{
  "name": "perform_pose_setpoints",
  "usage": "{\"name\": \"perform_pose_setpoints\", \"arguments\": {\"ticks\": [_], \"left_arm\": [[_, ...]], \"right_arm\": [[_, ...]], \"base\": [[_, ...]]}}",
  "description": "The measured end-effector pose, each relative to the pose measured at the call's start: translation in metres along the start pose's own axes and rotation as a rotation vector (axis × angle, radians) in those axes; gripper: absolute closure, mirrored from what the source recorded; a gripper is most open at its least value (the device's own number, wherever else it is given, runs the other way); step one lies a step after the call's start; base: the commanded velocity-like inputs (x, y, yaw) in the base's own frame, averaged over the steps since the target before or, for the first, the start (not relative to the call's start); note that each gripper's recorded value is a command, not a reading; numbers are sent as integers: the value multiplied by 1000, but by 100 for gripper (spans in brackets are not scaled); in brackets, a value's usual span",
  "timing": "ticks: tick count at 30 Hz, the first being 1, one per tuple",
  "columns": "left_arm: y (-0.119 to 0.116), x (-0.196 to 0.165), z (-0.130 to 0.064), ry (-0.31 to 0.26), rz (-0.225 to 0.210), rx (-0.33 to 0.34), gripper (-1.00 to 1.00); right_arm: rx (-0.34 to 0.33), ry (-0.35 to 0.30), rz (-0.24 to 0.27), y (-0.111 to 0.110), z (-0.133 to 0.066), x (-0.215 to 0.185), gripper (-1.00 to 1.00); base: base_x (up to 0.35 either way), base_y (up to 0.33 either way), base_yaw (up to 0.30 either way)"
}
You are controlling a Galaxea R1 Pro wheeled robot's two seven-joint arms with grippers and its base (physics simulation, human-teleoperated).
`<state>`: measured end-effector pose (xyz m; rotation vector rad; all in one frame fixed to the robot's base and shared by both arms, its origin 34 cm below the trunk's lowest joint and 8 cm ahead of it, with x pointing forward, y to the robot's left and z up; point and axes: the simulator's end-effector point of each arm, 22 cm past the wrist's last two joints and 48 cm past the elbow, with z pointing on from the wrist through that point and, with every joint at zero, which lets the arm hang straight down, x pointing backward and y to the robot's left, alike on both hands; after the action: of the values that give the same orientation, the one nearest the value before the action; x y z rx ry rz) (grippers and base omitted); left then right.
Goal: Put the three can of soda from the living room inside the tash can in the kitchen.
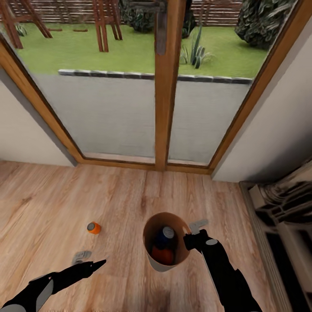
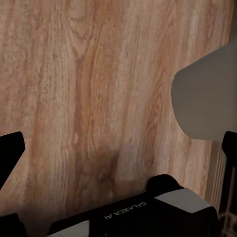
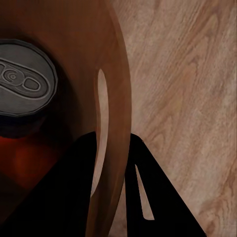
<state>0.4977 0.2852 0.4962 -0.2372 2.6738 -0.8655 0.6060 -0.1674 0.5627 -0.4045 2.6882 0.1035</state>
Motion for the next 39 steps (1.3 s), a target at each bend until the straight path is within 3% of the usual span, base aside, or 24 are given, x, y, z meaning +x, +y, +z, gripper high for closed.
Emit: {"name": "perform_pose_setpoints", "arguments": {"ticks": [9,12,16,17,20,26,31,39], "left_arm": [[2,1,-1,0,-1,-4,-100],[16,-4,-2,-13,0,-67,-100],[54,-12,-2,-45,22,-273,-100],[59,-15,8,-70,36,-387,-100],[52,-35,21,-125,62,-500,-100],[-4,-76,50,-196,175,-480,-100],[-10,-89,50,-229,188,-475,-100],[-10,-89,50,-233,184,-477,-100]], "right_arm": [[2,0,-1,0,0,0,100],[2,1,-2,-1,0,0,100],[2,1,-2,-1,0,0,100],[2,1,-2,-1,0,0,100],[1,1,-1,-1,0,0,100],[2,-1,1,-2,0,0,100],[-4,-5,4,-1,0,0,100],[-3,3,3,-1,2,4,100]], "base": [[0,0,294],[0,0,294],[0,0,294],[0,0,294],[0,0,294],[0,0,247],[0,0,40],[82,33,3]]}}
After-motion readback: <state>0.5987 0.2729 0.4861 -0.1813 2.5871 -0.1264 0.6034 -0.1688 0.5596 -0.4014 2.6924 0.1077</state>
